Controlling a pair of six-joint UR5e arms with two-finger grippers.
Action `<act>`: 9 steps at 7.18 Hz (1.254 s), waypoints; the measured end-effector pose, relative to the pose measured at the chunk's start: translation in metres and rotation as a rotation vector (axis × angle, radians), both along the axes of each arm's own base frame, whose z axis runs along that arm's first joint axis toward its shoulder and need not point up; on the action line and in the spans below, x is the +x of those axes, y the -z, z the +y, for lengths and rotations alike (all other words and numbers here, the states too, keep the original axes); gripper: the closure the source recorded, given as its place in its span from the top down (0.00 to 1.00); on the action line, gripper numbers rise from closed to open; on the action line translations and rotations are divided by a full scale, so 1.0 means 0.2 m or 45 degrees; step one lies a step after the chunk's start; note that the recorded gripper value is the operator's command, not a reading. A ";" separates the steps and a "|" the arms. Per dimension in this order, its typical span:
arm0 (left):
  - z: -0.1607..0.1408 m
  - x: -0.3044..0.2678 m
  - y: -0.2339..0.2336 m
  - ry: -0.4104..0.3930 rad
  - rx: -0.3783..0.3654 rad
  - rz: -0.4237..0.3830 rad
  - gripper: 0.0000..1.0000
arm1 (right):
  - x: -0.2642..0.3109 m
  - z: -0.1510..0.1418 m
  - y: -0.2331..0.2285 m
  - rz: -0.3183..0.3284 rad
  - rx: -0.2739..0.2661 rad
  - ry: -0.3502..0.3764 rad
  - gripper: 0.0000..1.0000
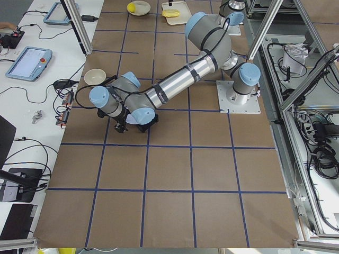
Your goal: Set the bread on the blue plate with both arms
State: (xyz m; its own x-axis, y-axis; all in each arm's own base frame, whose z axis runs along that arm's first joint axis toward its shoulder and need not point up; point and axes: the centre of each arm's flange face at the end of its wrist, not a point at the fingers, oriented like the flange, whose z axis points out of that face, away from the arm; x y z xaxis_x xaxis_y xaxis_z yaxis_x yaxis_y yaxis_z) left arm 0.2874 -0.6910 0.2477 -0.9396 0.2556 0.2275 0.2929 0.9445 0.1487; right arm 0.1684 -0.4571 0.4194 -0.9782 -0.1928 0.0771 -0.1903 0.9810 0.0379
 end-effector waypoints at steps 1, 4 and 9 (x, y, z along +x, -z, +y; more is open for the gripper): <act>-0.03 0.00 0.08 -0.010 0.006 0.023 0.91 | 0.00 0.00 0.00 0.000 -0.002 -0.003 1.00; -0.06 -0.04 0.21 -0.084 0.040 0.104 0.26 | 0.00 0.00 0.00 0.005 -0.005 -0.011 1.00; -0.04 -0.06 0.20 -0.198 0.134 0.124 0.12 | -0.01 0.00 -0.02 0.001 -0.017 -0.004 1.00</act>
State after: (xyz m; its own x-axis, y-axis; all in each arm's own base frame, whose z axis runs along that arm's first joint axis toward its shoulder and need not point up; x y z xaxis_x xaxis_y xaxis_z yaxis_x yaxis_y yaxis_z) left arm 0.2746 -0.6981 0.2085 -0.9383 0.0793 0.3366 0.1626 0.9602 0.2271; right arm 0.1667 -0.4571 0.4241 -0.9775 -0.1948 0.0805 -0.1934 0.9808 0.0248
